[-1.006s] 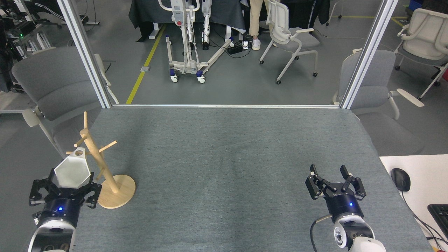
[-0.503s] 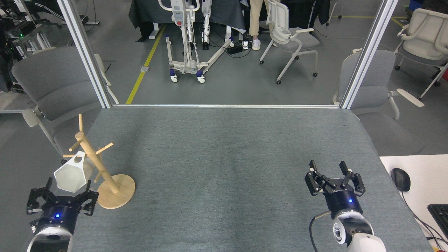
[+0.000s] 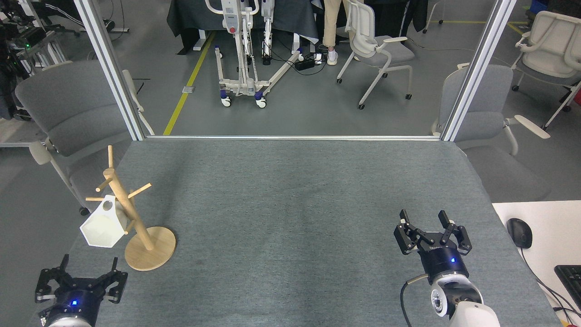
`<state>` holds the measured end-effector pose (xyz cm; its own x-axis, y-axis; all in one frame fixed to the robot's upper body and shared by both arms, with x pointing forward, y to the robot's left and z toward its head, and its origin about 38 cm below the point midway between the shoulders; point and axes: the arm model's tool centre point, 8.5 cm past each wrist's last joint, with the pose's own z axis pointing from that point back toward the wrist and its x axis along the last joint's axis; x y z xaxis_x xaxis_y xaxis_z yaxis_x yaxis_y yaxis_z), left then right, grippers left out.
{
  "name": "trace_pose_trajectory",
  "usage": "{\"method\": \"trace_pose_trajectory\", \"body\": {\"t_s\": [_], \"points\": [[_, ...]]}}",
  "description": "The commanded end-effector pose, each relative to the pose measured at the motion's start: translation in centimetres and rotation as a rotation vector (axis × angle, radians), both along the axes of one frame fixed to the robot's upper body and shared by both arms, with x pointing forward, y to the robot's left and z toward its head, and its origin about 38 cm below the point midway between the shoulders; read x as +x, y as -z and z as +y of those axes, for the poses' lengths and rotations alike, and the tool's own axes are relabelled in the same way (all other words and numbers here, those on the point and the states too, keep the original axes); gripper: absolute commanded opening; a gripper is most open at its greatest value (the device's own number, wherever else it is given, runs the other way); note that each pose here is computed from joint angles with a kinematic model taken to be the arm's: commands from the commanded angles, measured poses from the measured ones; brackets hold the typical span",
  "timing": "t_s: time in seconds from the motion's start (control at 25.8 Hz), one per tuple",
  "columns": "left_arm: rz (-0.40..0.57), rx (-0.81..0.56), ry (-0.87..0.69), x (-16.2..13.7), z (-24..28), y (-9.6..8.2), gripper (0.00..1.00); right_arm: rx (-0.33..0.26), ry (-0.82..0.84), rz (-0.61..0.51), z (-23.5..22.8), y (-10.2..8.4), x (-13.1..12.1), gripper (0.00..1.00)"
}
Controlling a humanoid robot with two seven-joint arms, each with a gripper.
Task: Hang cup on storage rack
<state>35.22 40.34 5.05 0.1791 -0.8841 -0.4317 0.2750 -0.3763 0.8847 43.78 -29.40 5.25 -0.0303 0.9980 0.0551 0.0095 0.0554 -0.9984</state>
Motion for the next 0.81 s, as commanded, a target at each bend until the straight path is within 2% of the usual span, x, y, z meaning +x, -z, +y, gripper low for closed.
{"method": "trace_pose_trajectory", "body": {"t_s": [0.0, 0.15, 0.27, 0.35, 0.39, 0.5, 0.7, 0.77], "points": [[0.022, -0.070, 0.057, -0.5, -3.2, 3.0, 0.99, -0.003, -0.002, 0.007, 0.1, 0.1, 0.0, 1.00], [-0.011, -0.231, 0.137, 0.0, -10.1, 5.0, 0.99, 0.002, -0.007, 0.007, 0.3, 0.1, 0.0, 1.00], [-0.039, -0.302, 0.207, 0.9, -14.6, 4.7, 0.99, 0.003, -0.005, 0.004, 0.3, 0.0, 0.1, 1.00], [-0.081, -0.358, 0.293, 2.0, -18.3, 3.3, 0.99, -0.001, -0.006, 0.001, 0.2, -0.1, 0.2, 1.00], [-0.122, -0.401, 0.317, 2.7, -19.5, 2.1, 0.99, 0.001, -0.006, 0.002, 0.3, 0.0, 0.1, 1.00], [-0.200, -0.508, 0.346, 4.7, -21.8, -0.7, 0.99, 0.009, -0.008, 0.003, 0.8, 0.1, 0.1, 1.00], [-0.291, -0.479, 0.381, 8.0, -25.8, -5.2, 0.99, 0.010, -0.012, 0.017, 0.9, 0.6, -0.3, 1.00], [-0.319, -0.474, 0.373, 8.1, -25.7, -6.1, 0.99, 0.008, -0.015, 0.020, 1.3, 0.8, -0.3, 1.00]]}}
